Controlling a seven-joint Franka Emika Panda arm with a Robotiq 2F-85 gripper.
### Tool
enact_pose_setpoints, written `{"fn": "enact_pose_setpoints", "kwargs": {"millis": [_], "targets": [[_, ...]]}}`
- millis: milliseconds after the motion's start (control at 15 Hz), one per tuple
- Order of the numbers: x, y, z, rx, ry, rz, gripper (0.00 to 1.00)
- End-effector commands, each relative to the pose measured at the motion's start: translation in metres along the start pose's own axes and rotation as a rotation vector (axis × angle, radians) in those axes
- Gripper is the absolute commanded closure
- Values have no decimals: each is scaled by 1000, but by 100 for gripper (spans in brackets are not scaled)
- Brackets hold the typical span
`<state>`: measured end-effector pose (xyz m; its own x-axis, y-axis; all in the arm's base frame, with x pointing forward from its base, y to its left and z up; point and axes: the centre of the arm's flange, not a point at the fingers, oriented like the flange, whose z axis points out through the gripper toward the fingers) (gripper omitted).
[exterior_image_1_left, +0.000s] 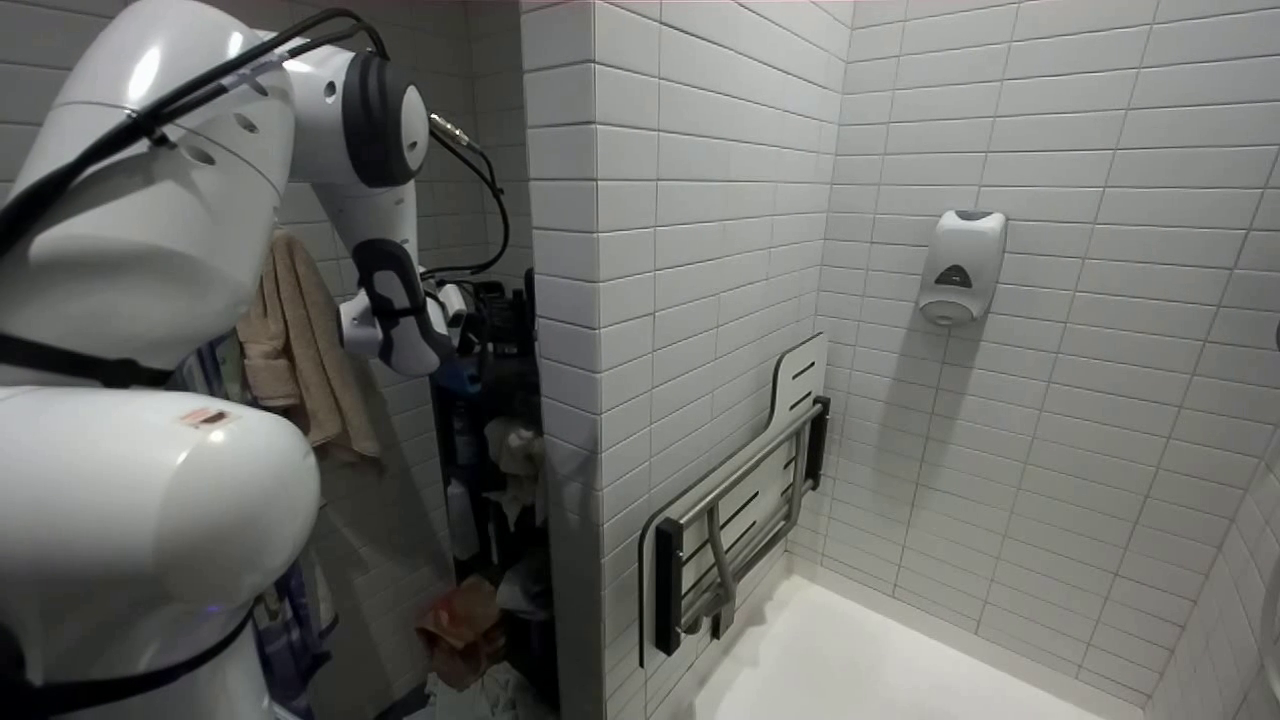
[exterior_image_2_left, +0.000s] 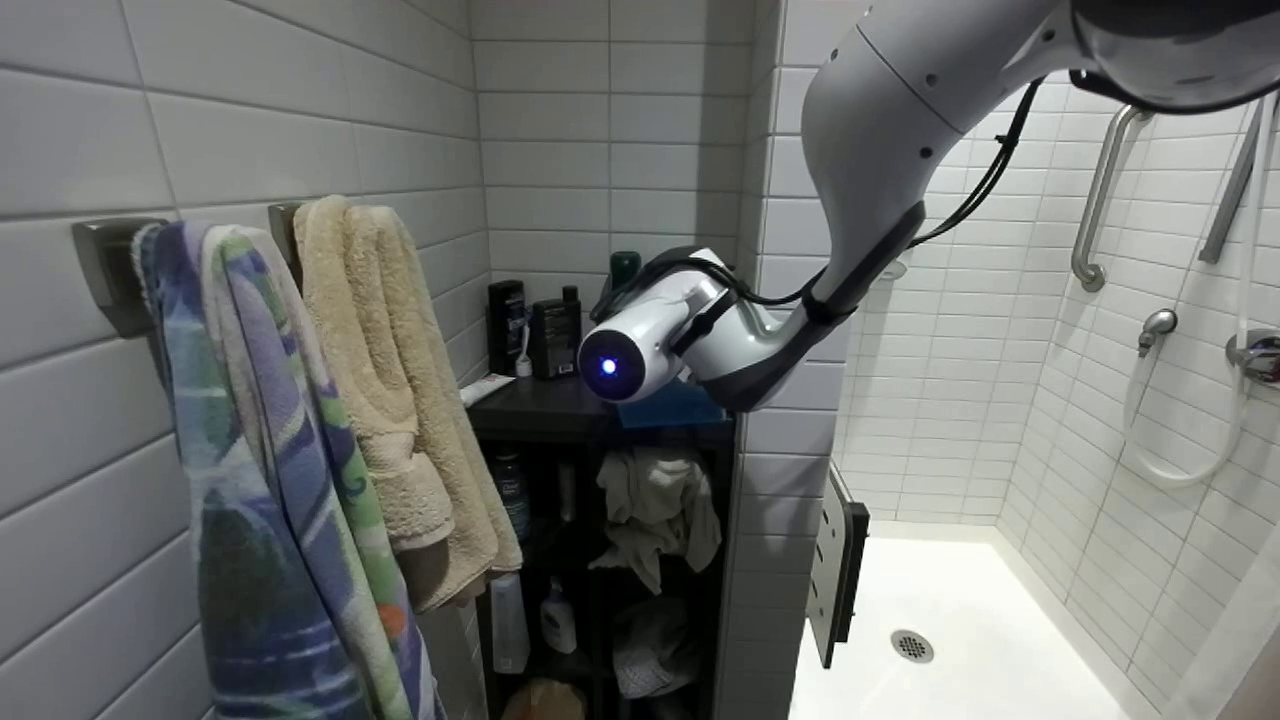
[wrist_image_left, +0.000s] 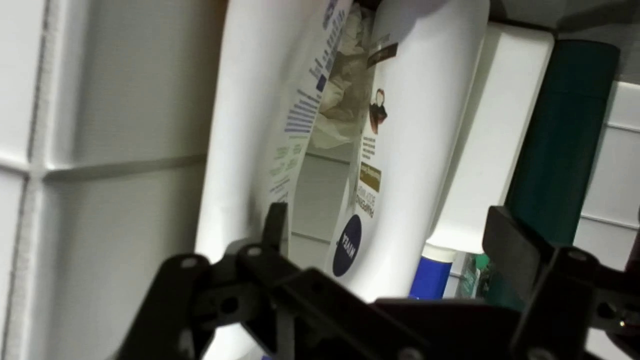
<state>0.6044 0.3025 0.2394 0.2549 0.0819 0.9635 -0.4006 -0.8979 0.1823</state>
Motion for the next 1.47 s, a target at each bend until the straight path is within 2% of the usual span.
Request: {"fn": "enact_pose_setpoints", "kwargs": {"millis": [0,200,600,1400], "targets": [[-1,-10,6,59,-9,41,0],[1,-18,12,77,33,59,0],[8,-19,23,51,116,66,0],[-7,-25,45,12,123,55,0]]}}
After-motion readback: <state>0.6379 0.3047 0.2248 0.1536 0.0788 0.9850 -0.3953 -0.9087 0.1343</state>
